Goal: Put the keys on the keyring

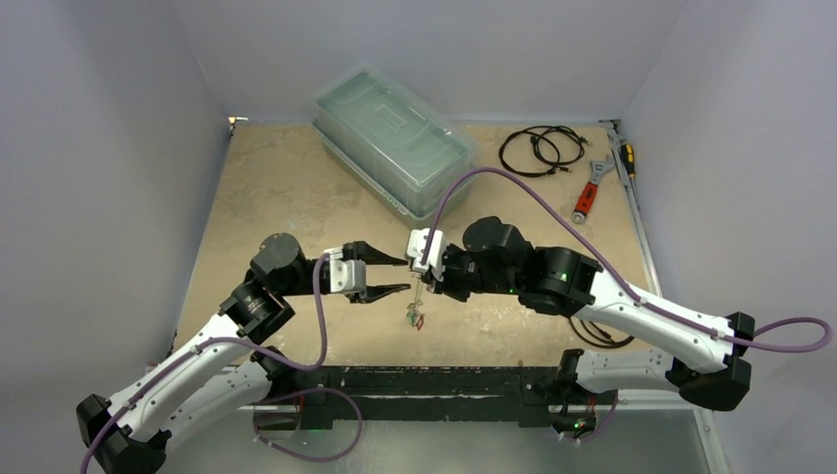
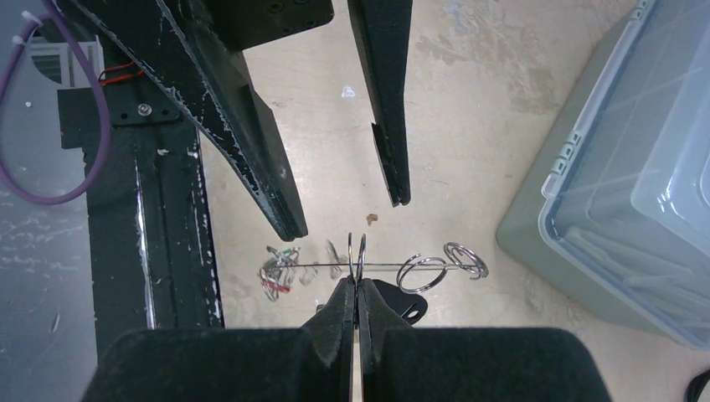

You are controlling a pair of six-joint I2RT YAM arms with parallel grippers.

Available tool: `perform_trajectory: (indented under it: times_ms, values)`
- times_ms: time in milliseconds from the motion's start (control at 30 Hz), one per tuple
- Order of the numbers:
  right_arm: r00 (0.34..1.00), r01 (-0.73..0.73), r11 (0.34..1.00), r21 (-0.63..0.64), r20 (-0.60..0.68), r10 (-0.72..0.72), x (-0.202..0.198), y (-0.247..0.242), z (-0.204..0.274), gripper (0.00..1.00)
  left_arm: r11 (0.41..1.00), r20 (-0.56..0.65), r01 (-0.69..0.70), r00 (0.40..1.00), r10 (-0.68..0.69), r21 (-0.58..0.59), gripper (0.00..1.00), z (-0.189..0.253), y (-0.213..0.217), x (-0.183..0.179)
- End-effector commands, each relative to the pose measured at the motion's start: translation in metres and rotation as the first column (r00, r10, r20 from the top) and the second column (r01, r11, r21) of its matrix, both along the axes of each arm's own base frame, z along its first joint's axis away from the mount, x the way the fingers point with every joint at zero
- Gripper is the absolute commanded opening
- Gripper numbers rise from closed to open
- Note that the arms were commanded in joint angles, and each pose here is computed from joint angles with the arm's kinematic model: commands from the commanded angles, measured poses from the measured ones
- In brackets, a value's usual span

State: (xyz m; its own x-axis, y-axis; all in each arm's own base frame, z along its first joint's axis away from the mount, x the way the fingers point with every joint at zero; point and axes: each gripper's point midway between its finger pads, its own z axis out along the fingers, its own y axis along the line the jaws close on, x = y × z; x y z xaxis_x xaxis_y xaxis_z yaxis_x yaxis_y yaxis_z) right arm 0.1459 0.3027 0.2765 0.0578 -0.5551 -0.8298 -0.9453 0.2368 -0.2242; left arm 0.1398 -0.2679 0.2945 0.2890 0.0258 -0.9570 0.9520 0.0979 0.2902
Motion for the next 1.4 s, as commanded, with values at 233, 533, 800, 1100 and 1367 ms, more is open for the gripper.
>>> perform_trajectory:
  times_ms: [233,533,800,1100,1367]
  values:
    - [0.996,-0.088,0.993,0.077,0.025,0.087,-0.013,0.012,0.024,0.00,0.990,-0.028,0.142,0.989,-0.142,-0.011,0.38,-0.001,-0.011,-0.019]
    - [0.993,-0.114,0.990,0.087,0.022,0.112,-0.020,0.014,0.025,0.00,0.990,-0.043,0.142,0.989,-0.142,0.001,0.30,-0.006,-0.014,-0.019]
    - [0.993,-0.114,0.990,0.087,0.024,0.112,-0.020,0.014,0.026,0.00,0.988,-0.044,0.152,0.987,-0.152,0.001,0.18,-0.006,-0.014,-0.021]
    - [0.989,-0.142,0.982,0.127,0.046,0.137,-0.026,0.015,0.035,0.00,0.982,-0.061,0.190,0.980,-0.190,0.005,0.00,-0.007,-0.018,-0.027]
    - [0.987,-0.146,0.965,0.220,0.094,0.128,-0.028,0.012,0.054,0.16,0.984,0.002,0.173,0.985,-0.173,-0.052,0.00,0.018,-0.011,-0.032]
